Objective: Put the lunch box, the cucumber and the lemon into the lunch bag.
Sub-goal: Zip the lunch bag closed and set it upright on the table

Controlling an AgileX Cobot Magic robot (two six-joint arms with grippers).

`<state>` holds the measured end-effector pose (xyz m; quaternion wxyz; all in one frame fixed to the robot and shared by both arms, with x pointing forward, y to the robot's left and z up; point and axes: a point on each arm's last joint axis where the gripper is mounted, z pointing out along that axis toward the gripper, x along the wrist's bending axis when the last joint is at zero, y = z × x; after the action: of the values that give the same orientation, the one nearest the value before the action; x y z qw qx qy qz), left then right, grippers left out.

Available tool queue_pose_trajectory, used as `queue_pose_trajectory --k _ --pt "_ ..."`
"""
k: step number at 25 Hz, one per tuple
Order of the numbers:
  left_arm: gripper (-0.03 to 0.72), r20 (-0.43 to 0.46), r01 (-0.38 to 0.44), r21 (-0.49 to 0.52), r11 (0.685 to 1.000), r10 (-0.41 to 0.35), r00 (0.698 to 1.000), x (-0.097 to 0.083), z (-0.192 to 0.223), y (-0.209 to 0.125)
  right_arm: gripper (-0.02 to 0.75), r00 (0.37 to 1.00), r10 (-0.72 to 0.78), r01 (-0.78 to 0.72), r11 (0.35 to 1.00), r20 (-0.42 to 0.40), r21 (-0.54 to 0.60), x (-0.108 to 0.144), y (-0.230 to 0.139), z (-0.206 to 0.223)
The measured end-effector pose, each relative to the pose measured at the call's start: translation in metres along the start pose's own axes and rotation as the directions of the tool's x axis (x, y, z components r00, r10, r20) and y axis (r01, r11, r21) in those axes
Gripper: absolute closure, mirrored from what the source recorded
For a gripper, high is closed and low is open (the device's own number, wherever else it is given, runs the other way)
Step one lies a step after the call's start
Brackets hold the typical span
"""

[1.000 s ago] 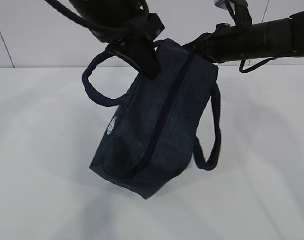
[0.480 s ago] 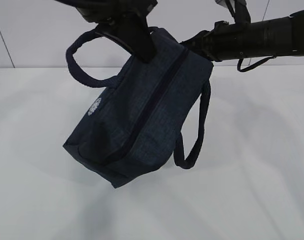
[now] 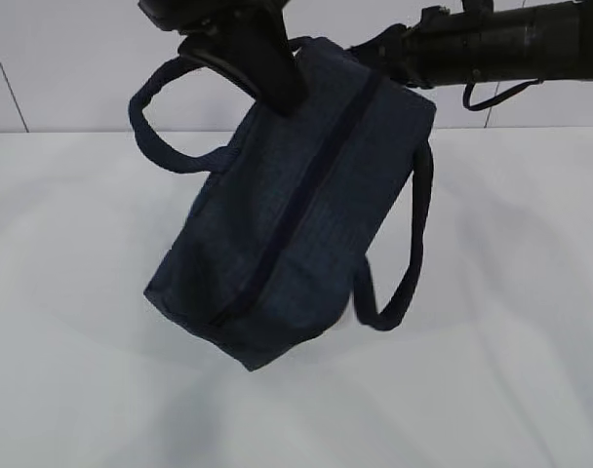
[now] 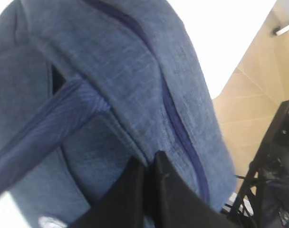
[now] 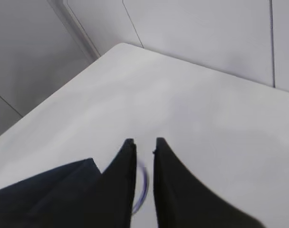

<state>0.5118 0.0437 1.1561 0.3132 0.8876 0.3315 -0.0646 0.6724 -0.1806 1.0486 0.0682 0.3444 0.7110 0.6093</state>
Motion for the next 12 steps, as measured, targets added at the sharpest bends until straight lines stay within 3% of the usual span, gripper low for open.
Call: queue_pose_trajectory --k 2,4,12 --pt "0.693 0.002 -0.001 0.006 1.0 0.001 1.0 -0.001 -0.002 -0.001 0.444 1.0 0.016 -0.016 1.0 -0.001 -0.02 -0.001 0.01 -0.003" --pt "0.693 0.002 -0.001 0.008 1.0 0.001 1.0 -0.001 -0.002 -0.001 0.38 1.0 0.024 -0.024 0.999 -0.001 -0.044 -0.003 0.02 -0.01" --pt "0.693 0.022 0.03 0.008 1.0 -0.03 0.999 0.001 0.008 0.002 0.34 0.993 0.044 -0.022 0.981 0.11 -0.193 -0.006 0.075 -0.088"
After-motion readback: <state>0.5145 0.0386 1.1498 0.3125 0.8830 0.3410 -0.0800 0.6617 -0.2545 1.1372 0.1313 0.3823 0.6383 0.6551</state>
